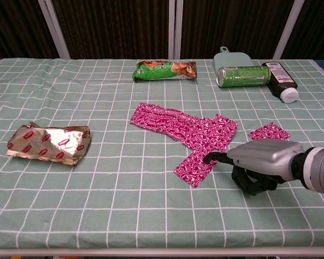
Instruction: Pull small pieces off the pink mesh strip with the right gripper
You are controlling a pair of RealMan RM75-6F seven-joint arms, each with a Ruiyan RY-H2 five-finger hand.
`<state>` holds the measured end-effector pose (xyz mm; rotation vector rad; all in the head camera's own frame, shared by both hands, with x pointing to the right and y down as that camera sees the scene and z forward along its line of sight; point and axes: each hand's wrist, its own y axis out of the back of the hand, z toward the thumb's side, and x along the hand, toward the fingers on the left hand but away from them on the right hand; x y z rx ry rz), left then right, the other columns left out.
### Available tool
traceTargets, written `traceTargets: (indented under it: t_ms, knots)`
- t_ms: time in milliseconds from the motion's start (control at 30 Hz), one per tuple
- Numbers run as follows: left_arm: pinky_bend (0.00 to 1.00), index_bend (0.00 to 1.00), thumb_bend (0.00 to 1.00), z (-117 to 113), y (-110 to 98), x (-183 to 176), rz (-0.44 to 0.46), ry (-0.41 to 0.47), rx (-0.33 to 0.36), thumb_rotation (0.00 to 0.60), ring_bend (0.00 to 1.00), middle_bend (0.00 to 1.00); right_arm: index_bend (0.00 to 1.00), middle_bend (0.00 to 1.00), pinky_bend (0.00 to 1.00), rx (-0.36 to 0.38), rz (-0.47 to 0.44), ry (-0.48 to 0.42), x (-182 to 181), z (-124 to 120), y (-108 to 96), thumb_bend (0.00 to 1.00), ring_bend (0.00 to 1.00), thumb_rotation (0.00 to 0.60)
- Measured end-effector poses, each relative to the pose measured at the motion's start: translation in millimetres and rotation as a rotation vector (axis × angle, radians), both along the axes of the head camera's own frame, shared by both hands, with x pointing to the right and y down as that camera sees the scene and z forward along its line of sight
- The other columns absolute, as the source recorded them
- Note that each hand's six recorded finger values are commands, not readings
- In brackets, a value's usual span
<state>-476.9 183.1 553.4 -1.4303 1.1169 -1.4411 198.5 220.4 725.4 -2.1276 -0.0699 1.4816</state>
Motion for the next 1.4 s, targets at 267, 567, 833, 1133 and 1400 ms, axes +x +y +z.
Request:
traceTargets:
  t_ms: [267, 567, 833, 1133, 1400]
  knots:
    - [0.24, 0.11, 0.15, -6, 0, -6, -0.011, -0.003, 0.016, 0.600, 0.07, 0.08, 0.14, 0.95, 0.82, -0.005, -0.004, -0.052, -19, -1, 2, 1.00, 0.90, 0.600]
    - [0.24, 0.11, 0.15, -8, 0, -12, -0.025, -0.005, 0.021, 0.600, 0.07, 0.08, 0.18, 0.96, 0.82, -0.019, 0.015, -0.101, -38, 2, -1, 1.00, 0.91, 0.600]
    - [0.24, 0.11, 0.15, -9, 0, -14, -0.030, -0.005, 0.025, 0.600, 0.07, 0.08, 0.20, 0.96, 0.82, -0.006, 0.021, -0.156, -50, -6, -6, 1.00, 0.91, 0.600]
    - [0.24, 0.11, 0.15, -8, 1, -13, -0.029, -0.008, 0.023, 0.600, 0.07, 0.08, 0.20, 0.96, 0.82, 0.117, 0.036, -0.137, -29, -27, -31, 1.00, 0.91, 0.600]
    - [0.24, 0.11, 0.15, -1, 3, -10, -0.025, -0.007, 0.004, 0.600, 0.07, 0.08, 0.19, 0.96, 0.82, 0.435, 0.111, -0.143, 19, -71, -72, 1.00, 0.90, 0.600]
